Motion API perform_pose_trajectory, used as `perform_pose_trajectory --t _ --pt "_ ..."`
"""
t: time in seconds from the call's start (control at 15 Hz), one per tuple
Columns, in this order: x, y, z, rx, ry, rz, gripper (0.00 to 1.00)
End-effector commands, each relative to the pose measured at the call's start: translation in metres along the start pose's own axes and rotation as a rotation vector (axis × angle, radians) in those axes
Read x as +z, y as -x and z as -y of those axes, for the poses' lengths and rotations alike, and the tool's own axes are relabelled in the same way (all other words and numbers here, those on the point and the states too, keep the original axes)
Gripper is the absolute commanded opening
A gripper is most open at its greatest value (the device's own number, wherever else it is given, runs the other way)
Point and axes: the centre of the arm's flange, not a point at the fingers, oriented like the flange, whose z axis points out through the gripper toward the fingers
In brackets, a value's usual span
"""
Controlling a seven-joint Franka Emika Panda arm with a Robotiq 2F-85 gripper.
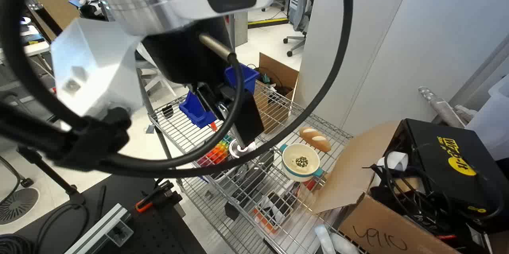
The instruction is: Remove the white toy from the plastic bowl and put on the rack in front of the white bowl
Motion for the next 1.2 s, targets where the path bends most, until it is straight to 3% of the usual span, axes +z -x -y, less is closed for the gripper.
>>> perform_pose_trajectory --t 0.0,0.8,1.13 --pt "-0.001 0.000 0.000 0.000 0.000 -0.001 1.00" --pt "-0.001 0.000 0.000 0.000 0.000 -0.003 1.00" --pt "0.043 -0.053 0.018 0.037 0.014 0.030 1.00"
